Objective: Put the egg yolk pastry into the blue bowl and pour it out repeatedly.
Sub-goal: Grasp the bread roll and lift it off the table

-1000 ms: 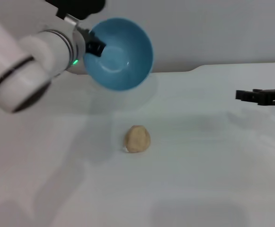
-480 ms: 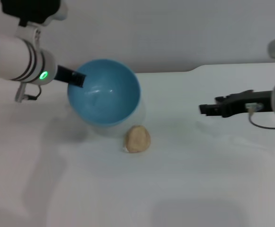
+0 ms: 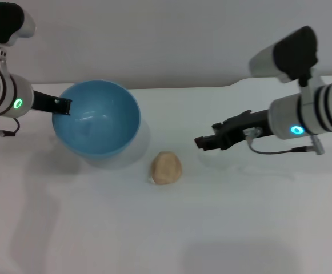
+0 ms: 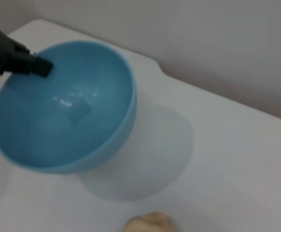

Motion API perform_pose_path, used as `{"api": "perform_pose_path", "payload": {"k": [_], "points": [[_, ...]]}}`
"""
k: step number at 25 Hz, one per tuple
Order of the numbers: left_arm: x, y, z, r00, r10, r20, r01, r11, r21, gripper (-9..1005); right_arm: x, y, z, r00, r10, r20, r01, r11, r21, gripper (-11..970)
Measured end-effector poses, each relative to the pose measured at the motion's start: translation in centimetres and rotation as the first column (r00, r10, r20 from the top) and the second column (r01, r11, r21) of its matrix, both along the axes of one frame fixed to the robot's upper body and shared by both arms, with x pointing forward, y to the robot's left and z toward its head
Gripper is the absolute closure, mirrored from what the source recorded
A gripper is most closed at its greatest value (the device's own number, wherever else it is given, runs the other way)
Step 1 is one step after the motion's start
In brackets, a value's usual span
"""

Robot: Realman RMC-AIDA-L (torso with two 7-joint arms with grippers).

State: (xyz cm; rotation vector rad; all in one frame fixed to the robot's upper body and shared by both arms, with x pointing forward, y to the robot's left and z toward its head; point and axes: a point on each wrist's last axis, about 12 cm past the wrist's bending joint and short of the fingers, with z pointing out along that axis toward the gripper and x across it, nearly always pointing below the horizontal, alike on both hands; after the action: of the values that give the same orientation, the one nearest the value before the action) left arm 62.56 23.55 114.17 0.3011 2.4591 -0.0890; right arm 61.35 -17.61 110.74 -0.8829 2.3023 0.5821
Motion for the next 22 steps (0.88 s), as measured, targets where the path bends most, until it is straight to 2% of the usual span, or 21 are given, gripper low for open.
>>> {"api": "perform_pose_path", "payload": {"k": [13,22], "points": [[0.3,0.0,0.6,1.0,-0.003,0.015,0.003,1.0,0.0,986,-0.7,4.7,-2.2,0.998,0.056,0.033,-0.055,0.998,-0.025,401],[0.6,-0.4,1.0,0.999,-0.018,0.031,0.017,1.0,0.006,986,-0.8,4.9,-4.4,0.999,-0.004,0.041,0.006,0.999,-0.041,402]]}}
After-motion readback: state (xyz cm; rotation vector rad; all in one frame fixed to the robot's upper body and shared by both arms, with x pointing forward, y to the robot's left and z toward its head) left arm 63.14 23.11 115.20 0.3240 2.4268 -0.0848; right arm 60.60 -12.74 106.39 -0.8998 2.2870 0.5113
